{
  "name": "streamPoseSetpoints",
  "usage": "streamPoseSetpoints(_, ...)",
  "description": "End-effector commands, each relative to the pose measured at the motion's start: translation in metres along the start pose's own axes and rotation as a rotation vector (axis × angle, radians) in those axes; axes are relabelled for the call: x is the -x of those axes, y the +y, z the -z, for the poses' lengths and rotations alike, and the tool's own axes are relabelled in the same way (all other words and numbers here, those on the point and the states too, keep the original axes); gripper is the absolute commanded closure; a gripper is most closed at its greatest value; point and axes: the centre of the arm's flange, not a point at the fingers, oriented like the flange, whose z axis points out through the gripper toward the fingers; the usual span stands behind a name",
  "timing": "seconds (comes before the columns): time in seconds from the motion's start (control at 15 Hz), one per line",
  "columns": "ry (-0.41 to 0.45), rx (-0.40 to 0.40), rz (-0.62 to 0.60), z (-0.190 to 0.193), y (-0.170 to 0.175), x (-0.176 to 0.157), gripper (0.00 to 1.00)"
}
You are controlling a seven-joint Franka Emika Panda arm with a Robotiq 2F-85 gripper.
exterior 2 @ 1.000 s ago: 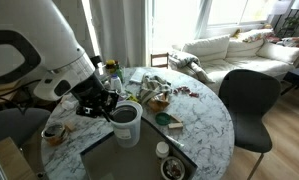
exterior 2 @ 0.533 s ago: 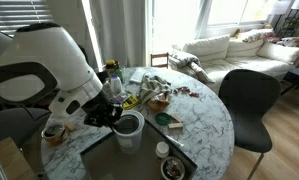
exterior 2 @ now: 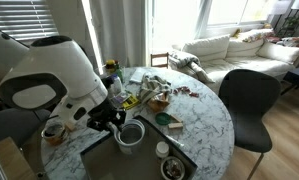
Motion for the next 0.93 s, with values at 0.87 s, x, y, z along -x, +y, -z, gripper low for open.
streamPoseSetpoints(0.87,0.207,0.101,0.695,0.166,-0.023,0.021,0.0)
